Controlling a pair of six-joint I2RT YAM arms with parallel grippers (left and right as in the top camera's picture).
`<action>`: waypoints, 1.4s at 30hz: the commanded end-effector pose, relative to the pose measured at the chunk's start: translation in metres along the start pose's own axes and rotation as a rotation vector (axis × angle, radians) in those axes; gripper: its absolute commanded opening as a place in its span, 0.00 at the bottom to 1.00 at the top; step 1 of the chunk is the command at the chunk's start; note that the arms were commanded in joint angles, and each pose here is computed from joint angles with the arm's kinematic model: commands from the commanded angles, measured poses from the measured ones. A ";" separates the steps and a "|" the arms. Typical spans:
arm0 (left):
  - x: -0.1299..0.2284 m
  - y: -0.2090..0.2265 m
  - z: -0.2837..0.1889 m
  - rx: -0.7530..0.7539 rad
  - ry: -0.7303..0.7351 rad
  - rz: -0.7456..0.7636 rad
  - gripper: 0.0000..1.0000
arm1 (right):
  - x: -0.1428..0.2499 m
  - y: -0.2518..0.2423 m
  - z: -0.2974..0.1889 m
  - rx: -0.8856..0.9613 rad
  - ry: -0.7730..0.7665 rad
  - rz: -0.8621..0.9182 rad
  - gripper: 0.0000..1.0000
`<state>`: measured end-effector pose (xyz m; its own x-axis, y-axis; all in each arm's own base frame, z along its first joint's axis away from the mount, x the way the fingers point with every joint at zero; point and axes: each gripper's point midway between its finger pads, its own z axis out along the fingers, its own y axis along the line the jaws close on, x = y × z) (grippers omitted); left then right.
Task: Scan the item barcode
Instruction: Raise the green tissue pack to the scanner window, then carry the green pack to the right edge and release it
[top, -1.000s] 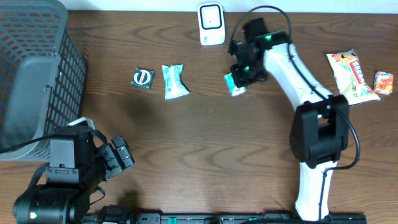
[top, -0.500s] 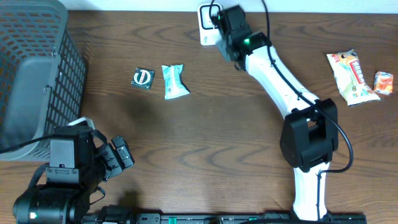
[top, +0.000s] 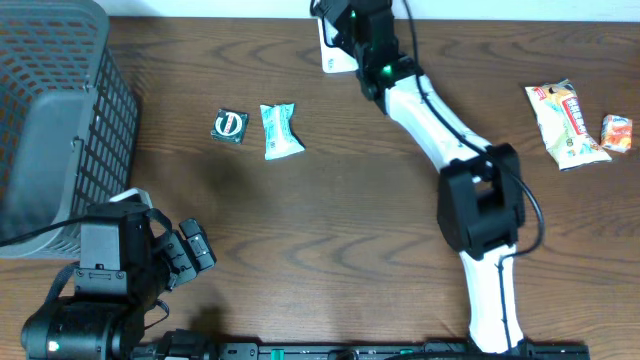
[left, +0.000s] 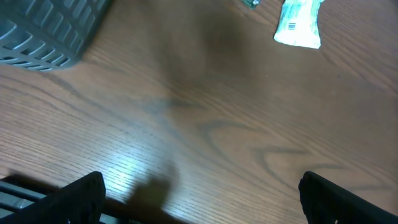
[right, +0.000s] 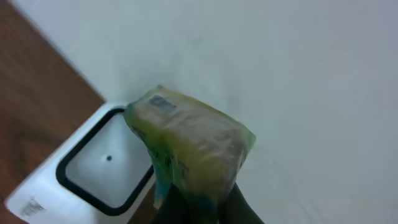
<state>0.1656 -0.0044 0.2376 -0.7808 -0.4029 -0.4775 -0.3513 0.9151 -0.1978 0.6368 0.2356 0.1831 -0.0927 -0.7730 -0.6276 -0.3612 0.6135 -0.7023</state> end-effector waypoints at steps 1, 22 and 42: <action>0.000 0.001 0.000 -0.005 0.000 -0.004 0.98 | 0.007 0.022 0.015 -0.028 -0.012 -0.208 0.01; 0.000 0.001 0.000 -0.005 0.000 -0.004 0.98 | 0.026 0.010 0.020 0.077 0.087 -0.284 0.01; 0.000 0.001 0.000 -0.005 0.000 -0.004 0.98 | 0.237 -0.211 -0.135 0.326 0.723 0.396 0.01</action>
<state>0.1656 -0.0044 0.2375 -0.7810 -0.4029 -0.4772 -0.3514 0.9151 -0.1976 0.5898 -0.0377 0.2300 -0.6636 -0.5801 -0.4725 -0.1043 0.6971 -0.7093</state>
